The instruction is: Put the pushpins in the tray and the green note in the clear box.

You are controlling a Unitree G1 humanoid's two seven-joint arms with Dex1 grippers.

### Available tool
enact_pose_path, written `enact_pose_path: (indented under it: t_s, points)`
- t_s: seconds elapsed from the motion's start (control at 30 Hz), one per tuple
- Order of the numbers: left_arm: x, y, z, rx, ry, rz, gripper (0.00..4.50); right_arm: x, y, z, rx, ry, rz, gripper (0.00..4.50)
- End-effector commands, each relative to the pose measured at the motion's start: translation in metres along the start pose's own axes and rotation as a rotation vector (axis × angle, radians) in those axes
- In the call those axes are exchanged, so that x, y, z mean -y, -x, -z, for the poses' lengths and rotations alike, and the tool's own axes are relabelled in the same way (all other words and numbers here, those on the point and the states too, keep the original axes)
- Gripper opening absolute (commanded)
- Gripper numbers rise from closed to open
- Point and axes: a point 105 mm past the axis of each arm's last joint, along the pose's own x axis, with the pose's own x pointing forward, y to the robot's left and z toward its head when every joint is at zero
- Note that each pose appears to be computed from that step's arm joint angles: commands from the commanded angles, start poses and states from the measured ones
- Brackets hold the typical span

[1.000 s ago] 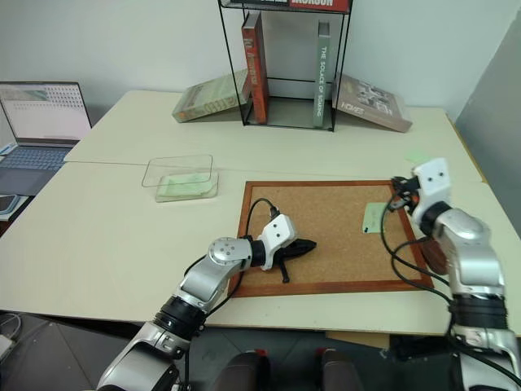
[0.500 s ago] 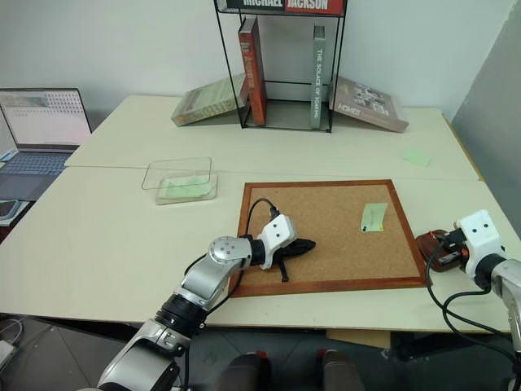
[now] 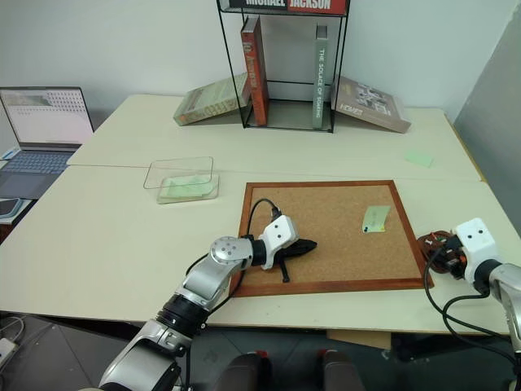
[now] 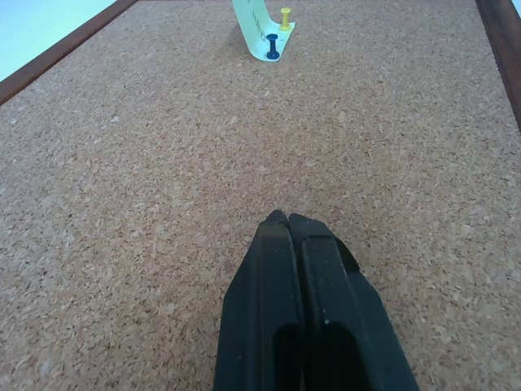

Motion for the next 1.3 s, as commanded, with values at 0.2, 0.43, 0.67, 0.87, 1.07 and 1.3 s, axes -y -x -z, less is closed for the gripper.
enact_pose_path:
  t_s: [0.2,0.43,0.67,0.87,1.07,1.3]
  points:
    - [0.008,-0.002,0.012,-0.049,-0.002,0.040,0.00,-0.026,0.011,-0.066,0.305,-0.062,-0.180,3.23]
    - [0.005,-0.002,0.010,-0.046,-0.009,0.034,0.00,-0.061,-0.018,-0.060,0.296,-0.081,-0.246,3.23]
    - [0.005,-0.002,0.009,-0.046,-0.010,0.027,0.00,-0.076,-0.039,-0.064,0.300,-0.083,-0.268,3.23]
    - [0.004,-0.001,0.010,-0.046,-0.009,0.021,0.00,-0.074,-0.047,-0.060,0.284,-0.077,-0.250,3.23]
    - [0.004,-0.001,0.009,-0.046,-0.009,0.020,0.00,-0.072,-0.050,-0.059,0.286,-0.083,-0.227,1.95]
    - [0.005,-0.001,0.010,-0.044,-0.007,0.019,0.00,-0.071,-0.052,-0.060,0.288,-0.099,-0.220,0.47]
